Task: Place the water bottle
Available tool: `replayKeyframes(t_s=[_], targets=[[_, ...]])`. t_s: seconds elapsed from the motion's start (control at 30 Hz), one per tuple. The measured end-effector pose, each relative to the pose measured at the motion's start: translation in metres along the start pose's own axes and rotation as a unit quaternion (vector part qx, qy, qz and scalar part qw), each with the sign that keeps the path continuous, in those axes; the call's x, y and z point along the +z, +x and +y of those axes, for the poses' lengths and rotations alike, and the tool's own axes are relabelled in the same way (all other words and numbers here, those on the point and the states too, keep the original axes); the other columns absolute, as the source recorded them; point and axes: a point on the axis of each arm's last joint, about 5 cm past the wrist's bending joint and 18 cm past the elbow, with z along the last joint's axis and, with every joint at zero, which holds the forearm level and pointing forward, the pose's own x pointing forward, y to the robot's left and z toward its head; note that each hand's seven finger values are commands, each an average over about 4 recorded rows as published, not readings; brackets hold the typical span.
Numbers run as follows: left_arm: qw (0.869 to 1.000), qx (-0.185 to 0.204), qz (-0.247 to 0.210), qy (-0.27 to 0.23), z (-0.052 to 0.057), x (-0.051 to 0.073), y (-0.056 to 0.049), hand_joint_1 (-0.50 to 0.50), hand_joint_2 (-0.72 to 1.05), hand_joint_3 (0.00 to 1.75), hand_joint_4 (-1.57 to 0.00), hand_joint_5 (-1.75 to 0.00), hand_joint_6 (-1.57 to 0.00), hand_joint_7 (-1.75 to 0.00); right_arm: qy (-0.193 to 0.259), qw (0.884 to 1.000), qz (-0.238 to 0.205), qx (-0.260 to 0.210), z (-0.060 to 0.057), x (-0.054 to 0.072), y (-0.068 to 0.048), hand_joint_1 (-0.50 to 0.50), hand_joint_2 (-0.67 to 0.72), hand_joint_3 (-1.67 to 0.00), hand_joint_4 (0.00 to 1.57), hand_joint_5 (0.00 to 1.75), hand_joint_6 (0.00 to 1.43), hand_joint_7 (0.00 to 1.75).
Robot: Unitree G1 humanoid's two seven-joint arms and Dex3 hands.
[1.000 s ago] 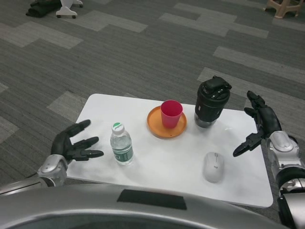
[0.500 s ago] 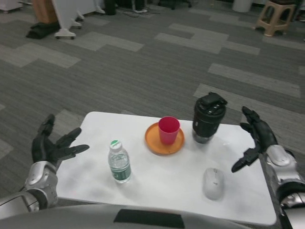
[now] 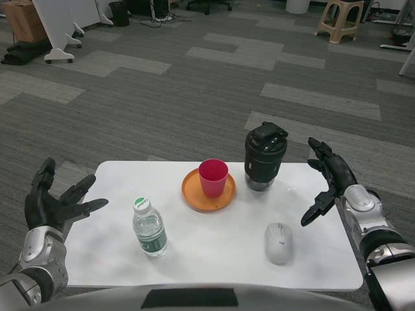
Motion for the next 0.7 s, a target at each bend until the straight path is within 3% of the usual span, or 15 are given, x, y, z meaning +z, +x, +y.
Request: replayKeyframes(t_s=[0.7], targets=[[1.000, -0.006, -0.005, 0.000, -0.0030, 0.0020, 0.0032, 0.50, -0.02, 0.09, -0.30, 0.00, -0.24, 0.00, 0.000, 1.000, 0.000, 0.000, -0.0001, 0.0000, 0.0000, -0.21, 0.53, -0.16, 0.09, 0.68, 0.00, 0.00]])
